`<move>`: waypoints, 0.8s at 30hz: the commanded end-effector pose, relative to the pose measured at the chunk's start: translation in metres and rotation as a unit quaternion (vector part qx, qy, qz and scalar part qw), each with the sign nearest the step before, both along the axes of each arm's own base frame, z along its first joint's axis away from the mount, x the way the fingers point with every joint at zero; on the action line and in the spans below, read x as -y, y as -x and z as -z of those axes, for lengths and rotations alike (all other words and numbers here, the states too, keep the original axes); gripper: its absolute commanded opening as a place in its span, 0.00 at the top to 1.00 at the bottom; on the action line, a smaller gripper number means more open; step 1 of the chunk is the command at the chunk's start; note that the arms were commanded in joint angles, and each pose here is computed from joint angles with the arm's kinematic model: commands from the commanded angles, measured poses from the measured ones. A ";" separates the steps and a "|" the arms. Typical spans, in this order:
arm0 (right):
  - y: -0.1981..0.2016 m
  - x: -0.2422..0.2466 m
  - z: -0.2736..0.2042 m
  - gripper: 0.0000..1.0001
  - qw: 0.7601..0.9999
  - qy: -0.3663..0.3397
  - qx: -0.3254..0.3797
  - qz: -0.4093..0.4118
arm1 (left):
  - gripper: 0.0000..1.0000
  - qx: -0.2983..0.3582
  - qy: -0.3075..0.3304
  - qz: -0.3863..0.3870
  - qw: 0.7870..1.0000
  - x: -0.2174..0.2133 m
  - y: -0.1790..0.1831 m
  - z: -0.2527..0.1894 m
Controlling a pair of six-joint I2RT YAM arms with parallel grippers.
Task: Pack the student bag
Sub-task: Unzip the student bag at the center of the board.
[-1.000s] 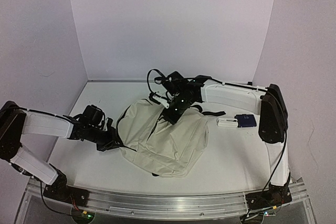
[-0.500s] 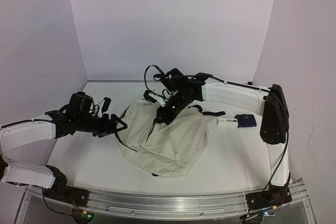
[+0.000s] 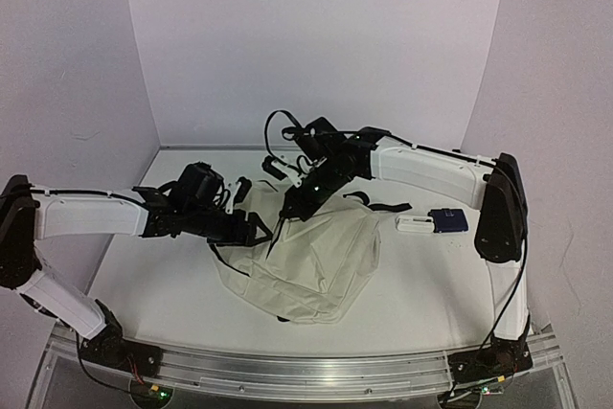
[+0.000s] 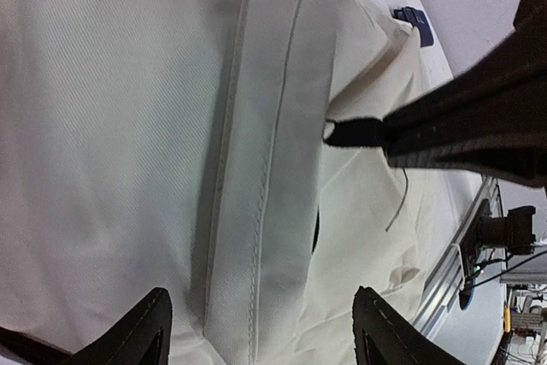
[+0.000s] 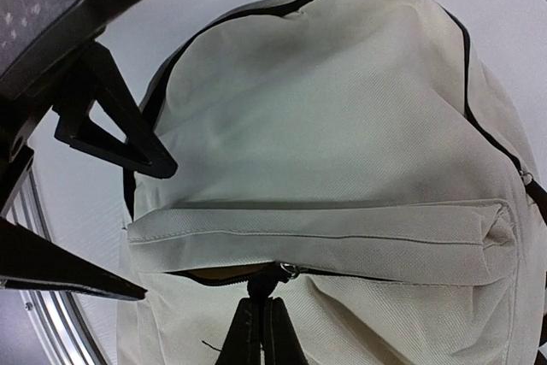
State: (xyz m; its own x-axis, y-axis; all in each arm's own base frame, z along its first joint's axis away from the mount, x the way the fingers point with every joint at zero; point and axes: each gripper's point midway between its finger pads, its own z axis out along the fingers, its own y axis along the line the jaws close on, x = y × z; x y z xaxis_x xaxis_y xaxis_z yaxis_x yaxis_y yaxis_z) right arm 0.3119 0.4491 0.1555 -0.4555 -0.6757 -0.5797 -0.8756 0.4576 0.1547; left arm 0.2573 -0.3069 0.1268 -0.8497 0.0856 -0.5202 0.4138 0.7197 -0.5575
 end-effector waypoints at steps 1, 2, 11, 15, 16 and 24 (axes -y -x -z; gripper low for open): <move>0.001 -0.008 -0.034 1.00 0.999 -0.039 0.012 -0.003 | 0.30 0.048 -0.012 -0.032 0.998 0.003 -0.029 -0.018; 0.000 -0.007 -0.034 1.00 0.999 -0.039 0.012 -0.002 | 0.31 0.047 -0.016 -0.035 0.998 0.004 -0.031 -0.016; -0.006 -0.005 -0.030 1.00 0.999 -0.039 0.006 0.002 | 0.27 0.052 -0.011 0.026 0.998 0.038 -0.024 -0.015; -0.007 -0.006 -0.031 1.00 0.999 -0.043 0.003 0.003 | 0.34 0.045 -0.038 0.010 0.998 0.037 -0.031 -0.004; -0.008 -0.005 -0.032 1.00 0.999 -0.042 0.004 0.004 | 0.40 0.044 -0.046 0.005 0.998 0.035 -0.032 -0.001; -0.046 0.027 -0.015 1.00 0.999 -0.003 0.031 0.041 | 0.85 0.036 -0.054 -0.013 0.998 0.021 -0.025 0.000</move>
State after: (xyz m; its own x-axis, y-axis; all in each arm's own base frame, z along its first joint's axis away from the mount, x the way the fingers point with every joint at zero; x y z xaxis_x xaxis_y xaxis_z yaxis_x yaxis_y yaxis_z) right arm 0.3257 0.4392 0.1567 -0.4827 -0.6557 -0.5806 -0.8595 0.4819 0.1704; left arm 0.2803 -0.3331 0.1101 -0.8269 0.1535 -0.5410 0.4386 0.7781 -0.4497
